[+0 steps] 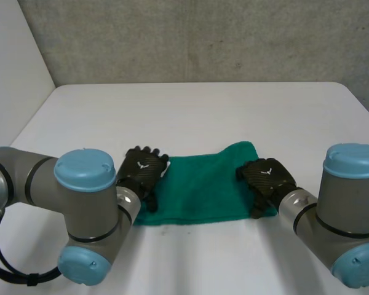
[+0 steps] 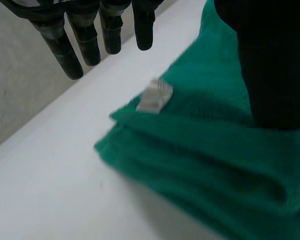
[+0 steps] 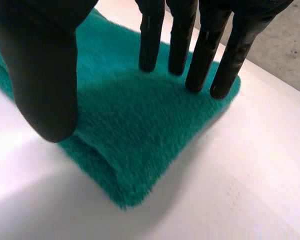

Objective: Fold the towel.

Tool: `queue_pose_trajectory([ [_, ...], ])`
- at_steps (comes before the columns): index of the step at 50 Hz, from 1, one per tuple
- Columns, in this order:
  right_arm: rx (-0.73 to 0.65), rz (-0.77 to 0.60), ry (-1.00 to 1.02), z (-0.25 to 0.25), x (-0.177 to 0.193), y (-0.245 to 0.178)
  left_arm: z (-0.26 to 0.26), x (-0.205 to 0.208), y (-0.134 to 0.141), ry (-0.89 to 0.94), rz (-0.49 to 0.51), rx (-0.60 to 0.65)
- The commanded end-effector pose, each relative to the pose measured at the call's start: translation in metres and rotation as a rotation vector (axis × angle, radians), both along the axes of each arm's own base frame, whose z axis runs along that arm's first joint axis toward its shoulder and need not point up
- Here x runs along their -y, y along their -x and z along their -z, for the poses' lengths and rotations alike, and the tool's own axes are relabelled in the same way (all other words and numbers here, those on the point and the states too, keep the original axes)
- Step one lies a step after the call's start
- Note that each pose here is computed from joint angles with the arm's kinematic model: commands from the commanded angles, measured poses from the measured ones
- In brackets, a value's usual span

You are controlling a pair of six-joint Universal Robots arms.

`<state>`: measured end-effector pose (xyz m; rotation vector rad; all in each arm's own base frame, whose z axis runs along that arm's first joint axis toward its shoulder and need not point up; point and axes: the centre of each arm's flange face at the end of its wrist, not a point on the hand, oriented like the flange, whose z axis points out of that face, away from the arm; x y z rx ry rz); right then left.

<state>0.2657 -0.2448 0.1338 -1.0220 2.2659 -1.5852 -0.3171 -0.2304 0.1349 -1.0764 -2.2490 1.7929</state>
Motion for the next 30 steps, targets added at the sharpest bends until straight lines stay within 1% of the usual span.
queue_pose_trajectory([
  [1, 0.002, 0.021, 0.024, 0.006, 0.004, 0.005, 0.011, 0.005, -0.014, -0.021, -0.091, 0.053],
  [9, -0.007, 0.039, 0.010, 0.011, 0.006, 0.011, 0.010, 0.005, -0.018, -0.018, -0.123, 0.064],
  [15, -0.011, 0.066, 0.027, 0.011, 0.012, 0.018, -0.002, -0.001, -0.022, -0.003, -0.122, 0.053],
  [19, -0.058, 0.074, 0.086, 0.003, 0.017, 0.019, -0.015, -0.008, -0.025, 0.018, -0.120, 0.035],
  [23, -0.144, 0.064, 0.200, -0.013, 0.026, 0.017, -0.030, -0.014, -0.027, 0.043, -0.118, 0.006],
  [24, -0.179, 0.050, 0.251, -0.021, 0.030, 0.013, -0.037, -0.016, -0.029, 0.054, -0.120, -0.004],
  [27, -0.209, -0.006, 0.333, -0.036, 0.029, -0.001, -0.045, -0.019, -0.032, 0.072, -0.125, -0.019],
  [28, -0.213, -0.091, 0.390, -0.045, 0.014, -0.024, -0.048, -0.019, -0.034, 0.076, -0.129, -0.023],
  [30, -0.208, -0.182, 0.447, -0.054, -0.005, -0.050, -0.054, -0.020, -0.036, 0.088, -0.135, -0.031],
])
